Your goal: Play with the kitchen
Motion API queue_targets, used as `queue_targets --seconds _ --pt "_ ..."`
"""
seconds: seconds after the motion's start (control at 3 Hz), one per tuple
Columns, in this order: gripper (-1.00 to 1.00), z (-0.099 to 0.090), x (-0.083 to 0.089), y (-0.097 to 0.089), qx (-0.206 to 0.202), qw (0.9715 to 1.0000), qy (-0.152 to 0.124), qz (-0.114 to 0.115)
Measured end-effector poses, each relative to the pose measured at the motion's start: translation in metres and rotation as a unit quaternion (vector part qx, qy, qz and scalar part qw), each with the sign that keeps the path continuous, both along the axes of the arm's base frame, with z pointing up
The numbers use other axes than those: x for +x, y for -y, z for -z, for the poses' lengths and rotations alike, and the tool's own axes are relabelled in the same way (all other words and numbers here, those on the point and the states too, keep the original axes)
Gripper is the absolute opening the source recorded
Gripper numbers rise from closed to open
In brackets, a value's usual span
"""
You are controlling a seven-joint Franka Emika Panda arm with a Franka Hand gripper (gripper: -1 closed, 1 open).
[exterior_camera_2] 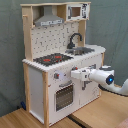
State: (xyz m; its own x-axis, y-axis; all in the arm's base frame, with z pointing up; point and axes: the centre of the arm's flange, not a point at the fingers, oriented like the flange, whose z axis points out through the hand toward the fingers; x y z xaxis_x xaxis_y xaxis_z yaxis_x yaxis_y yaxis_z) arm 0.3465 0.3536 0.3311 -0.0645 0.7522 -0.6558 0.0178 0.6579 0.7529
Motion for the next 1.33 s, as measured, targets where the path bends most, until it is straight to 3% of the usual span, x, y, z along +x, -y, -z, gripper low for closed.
queue_targets --seconds 0.33,0.67,1.0,1.33 --pt "-1.00 0.0001 -0.0001 0.0005 -0.050 0.9987 0.002 -0.001" --pt "-1.00 0.0000 -0.0002 0.0010 -0.103 0.9947 0.003 -0.003" --pt "-1.00 -0.0006 -0.0004 0.0010 -0.118 0.9930 0.003 -0.004" --pt "1.00 -0.0008 -0.0005 0.0007 -0.118 0.9931 0.004 -0.004"
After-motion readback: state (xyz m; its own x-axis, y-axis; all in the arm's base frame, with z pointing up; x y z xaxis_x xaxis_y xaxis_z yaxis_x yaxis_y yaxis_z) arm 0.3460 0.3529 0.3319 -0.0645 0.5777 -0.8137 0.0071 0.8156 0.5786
